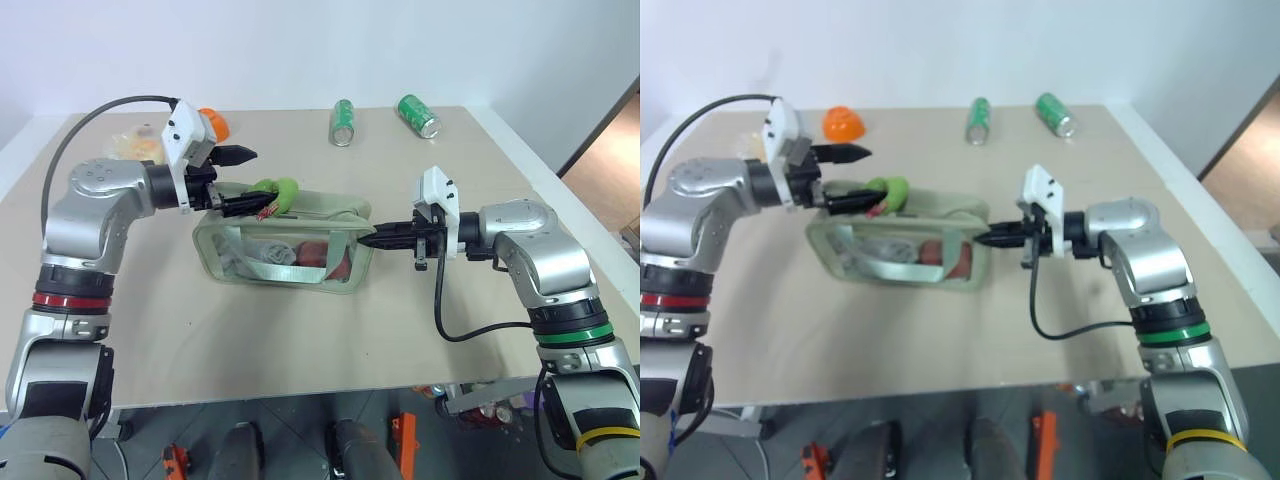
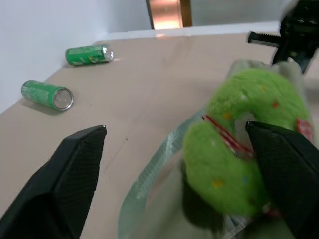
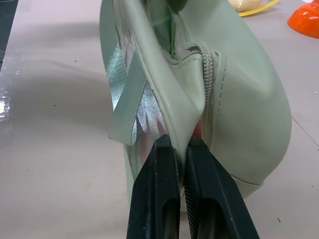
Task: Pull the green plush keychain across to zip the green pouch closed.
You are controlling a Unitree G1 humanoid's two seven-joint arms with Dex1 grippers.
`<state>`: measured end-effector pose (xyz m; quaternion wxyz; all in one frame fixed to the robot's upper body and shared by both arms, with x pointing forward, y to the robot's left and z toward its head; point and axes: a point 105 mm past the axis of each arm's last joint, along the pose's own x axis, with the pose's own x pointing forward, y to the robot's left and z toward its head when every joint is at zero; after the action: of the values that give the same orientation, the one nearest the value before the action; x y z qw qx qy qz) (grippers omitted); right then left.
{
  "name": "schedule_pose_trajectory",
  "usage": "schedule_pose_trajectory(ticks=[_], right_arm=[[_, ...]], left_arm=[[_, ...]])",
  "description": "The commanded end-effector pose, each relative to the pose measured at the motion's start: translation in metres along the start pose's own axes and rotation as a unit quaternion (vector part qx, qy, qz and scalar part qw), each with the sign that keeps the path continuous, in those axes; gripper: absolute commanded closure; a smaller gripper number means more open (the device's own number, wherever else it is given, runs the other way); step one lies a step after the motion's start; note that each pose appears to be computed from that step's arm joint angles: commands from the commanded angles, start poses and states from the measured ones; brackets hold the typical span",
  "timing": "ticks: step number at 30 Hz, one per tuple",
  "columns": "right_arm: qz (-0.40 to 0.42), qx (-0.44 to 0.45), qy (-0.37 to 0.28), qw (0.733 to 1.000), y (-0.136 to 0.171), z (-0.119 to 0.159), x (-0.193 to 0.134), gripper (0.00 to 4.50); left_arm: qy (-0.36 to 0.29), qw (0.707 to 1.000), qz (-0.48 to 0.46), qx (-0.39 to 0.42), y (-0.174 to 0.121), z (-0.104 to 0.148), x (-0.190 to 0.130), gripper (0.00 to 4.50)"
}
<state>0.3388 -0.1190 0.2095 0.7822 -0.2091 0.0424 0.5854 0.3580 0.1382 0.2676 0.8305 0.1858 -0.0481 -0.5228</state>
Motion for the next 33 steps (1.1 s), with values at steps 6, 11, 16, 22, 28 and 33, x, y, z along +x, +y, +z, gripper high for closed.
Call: schedule_pose_trajectory(ticks=[6, 11, 16, 22, 28, 33], right_arm=[[0.0, -0.011, -0.01, 1.0, 0.001, 0.006, 0.001, 4.5], [0.001, -0.011, -0.011, 1.0, 0.002, 0.006, 0.002, 4.5], [0.002, -0.009, -0.009, 1.0, 0.002, 0.005, 0.004, 4.5], [0.004, -0.009, -0.007, 1.0, 0.001, 0.004, 0.004, 4.5], [0.005, -0.011, -0.007, 1.0, 0.001, 0.005, 0.004, 4.5], [0.005, -0.011, -0.006, 1.0, 0.001, 0.005, 0.004, 4.5]], left_arm=[[0.011, 0.999, 0.021, 0.048, 0.014, 0.032, -0.039, 0.03], [-0.042, 0.998, 0.043, -0.005, 0.017, 0.042, -0.064, 0.03], [-0.062, 0.994, 0.047, -0.079, 0.008, 0.018, -0.084, 0.03], [-0.022, 0.986, 0.058, -0.154, -0.018, -0.038, -0.089, 0.03], [-0.006, 0.982, 0.055, -0.181, -0.032, -0.059, -0.08, 0.03], [-0.017, 0.98, 0.066, -0.187, -0.024, -0.059, -0.072, 0.8]])
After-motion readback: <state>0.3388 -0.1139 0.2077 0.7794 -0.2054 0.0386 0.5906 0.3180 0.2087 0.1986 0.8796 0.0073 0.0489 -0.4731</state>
